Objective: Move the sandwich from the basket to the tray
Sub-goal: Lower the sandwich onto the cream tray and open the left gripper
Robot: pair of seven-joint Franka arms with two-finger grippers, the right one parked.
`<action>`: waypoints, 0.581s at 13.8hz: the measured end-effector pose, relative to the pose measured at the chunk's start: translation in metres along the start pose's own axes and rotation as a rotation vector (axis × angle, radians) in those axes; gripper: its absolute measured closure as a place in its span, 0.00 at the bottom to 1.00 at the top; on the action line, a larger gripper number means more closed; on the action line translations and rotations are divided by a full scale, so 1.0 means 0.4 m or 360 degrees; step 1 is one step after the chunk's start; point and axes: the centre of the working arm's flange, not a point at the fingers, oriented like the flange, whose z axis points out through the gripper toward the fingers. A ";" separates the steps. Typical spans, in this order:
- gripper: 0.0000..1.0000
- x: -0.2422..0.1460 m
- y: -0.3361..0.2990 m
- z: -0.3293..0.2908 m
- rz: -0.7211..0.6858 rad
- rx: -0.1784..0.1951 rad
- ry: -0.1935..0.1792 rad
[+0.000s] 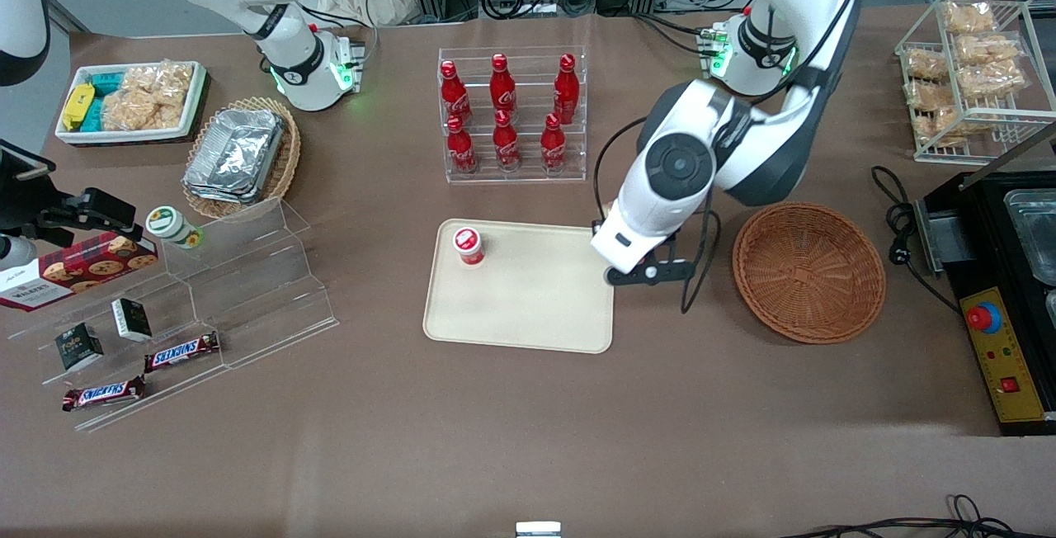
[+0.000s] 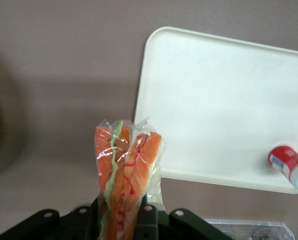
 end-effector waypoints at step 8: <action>0.74 0.067 0.137 0.293 0.0108 0.0064 -0.0009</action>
